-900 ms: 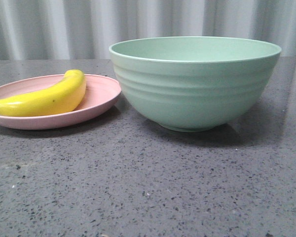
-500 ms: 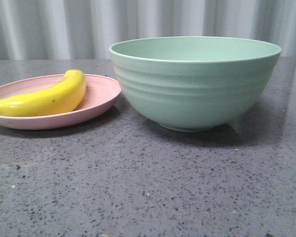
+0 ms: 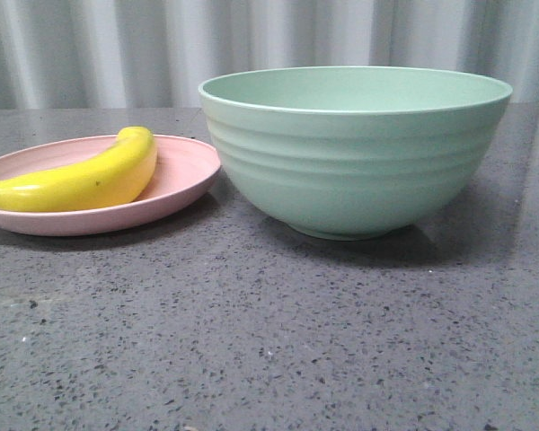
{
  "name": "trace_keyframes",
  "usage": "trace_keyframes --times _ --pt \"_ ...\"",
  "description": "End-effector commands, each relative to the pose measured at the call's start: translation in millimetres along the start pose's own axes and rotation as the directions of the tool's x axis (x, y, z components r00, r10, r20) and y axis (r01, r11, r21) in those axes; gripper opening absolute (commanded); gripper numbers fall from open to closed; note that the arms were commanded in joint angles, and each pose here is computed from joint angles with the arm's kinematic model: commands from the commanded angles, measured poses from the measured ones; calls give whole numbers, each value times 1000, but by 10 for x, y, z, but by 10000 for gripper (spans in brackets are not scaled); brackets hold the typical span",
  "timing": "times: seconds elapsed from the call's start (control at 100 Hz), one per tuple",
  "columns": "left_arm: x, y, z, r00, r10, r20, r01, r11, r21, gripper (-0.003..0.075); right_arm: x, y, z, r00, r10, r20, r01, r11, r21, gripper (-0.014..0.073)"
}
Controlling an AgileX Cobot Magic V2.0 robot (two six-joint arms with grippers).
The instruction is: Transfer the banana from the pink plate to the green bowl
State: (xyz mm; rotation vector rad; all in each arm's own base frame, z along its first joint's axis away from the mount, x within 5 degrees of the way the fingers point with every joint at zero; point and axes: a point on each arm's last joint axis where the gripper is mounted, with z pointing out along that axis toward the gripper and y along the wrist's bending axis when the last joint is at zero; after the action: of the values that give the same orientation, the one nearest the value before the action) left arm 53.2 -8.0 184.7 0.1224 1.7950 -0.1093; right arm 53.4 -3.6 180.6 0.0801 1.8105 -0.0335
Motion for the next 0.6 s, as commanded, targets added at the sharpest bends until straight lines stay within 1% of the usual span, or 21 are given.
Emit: trace_keyframes --times 0.0,0.16,0.24,0.32,0.42,0.5,0.59 --pt "-35 1 -12 997 -5 82 5 1000 0 -20 36 -7 4 1000 -13 25 13 1000 9 -65" --pt "-36 1 -12 996 -5 84 5 1000 0 -20 36 -7 4 1000 -13 25 13 1000 9 -65" --pt "-62 1 -14 994 -5 112 5 1000 -1 -20 29 -8 3 999 -16 32 16 1000 10 -65" --pt "-81 2 -16 991 -5 133 5 1000 -1 -20 28 -16 3 998 -45 32 44 999 20 -65" --pt "-100 2 -19 988 -5 154 5 1000 -1 -20 24 -16 3 998 -45 37 44 999 20 -65" --pt "-131 3 -25 982 -5 188 5 1000 -2 -20 -2 -14 2 997 -45 65 44 999 19 -65" --pt "-160 3 -31 976 -5 220 5 1000 -2 -20 -62 -7 -4 991 -30 132 29 1000 13 -65"
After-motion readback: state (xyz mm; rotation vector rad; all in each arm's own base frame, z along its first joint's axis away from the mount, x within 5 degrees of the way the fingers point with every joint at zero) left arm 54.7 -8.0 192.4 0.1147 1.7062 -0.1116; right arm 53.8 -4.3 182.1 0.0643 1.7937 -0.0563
